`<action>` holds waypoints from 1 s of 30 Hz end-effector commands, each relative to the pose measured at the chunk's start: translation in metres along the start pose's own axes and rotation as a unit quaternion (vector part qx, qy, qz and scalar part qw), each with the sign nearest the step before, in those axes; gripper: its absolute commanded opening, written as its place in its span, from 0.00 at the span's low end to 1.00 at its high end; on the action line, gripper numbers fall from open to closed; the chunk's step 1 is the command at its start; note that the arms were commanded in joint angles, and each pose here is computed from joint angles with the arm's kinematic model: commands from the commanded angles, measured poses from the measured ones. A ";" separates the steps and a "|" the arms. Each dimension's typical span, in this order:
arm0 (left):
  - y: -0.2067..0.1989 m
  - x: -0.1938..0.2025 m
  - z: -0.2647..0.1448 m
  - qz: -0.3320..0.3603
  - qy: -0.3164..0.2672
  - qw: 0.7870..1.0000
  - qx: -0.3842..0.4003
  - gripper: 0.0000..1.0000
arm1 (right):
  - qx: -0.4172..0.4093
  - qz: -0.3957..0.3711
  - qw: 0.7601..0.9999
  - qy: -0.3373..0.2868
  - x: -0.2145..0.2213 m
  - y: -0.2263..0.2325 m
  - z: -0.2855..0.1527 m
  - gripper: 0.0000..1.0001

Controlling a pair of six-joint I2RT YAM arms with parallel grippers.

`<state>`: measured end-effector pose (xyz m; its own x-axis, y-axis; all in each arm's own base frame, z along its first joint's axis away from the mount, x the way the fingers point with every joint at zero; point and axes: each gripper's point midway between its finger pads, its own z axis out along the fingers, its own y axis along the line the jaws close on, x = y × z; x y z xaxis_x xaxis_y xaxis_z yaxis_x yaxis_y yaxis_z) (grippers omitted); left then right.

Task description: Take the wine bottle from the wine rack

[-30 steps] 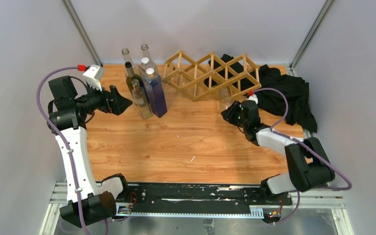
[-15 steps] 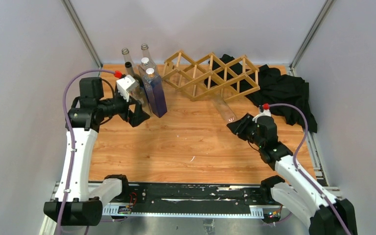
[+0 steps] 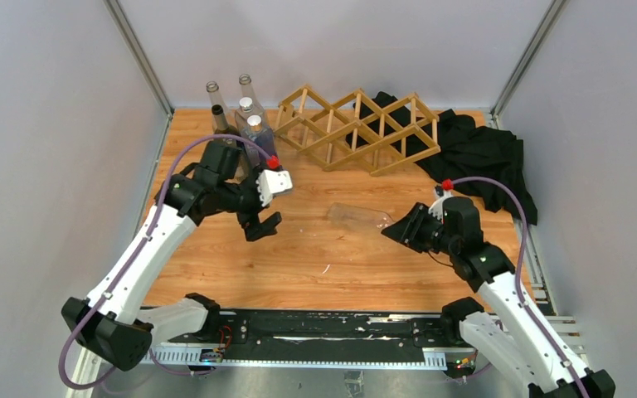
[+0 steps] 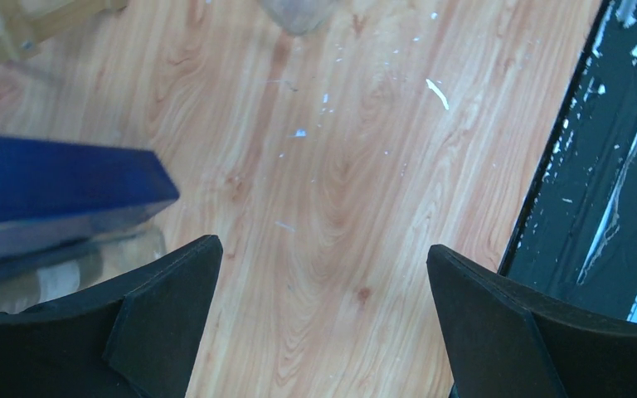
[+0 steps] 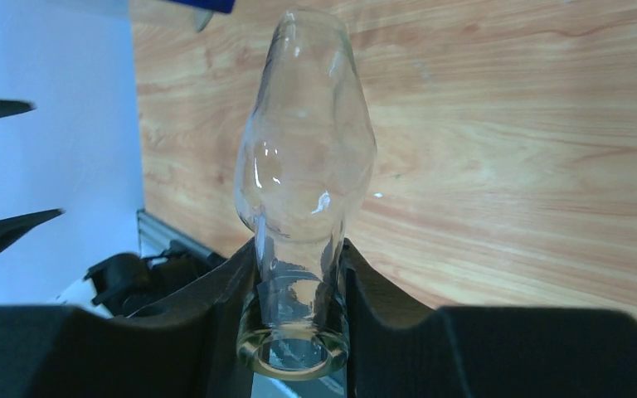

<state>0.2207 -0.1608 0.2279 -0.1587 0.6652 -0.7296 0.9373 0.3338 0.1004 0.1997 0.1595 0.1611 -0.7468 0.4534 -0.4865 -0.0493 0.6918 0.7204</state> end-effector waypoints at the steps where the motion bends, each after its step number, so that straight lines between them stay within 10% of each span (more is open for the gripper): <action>1: -0.009 0.006 0.020 0.041 0.035 0.998 0.031 1.00 | -0.102 -0.034 0.993 0.042 -0.004 0.061 -0.015 0.00; 27: -0.048 0.012 0.041 0.103 0.015 0.989 0.107 1.00 | -0.284 -0.104 0.937 0.173 0.033 0.214 -0.004 0.00; 30: -0.042 0.009 0.042 0.103 0.015 0.990 0.092 0.85 | -0.291 -0.105 0.934 0.177 0.033 0.220 -0.004 0.00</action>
<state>0.1916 -0.1908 0.1826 -0.0054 0.7442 -0.6679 0.9927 0.0843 0.0859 0.1668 0.3093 0.2581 -0.8837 0.0476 -0.4656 -0.4077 0.4104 0.8157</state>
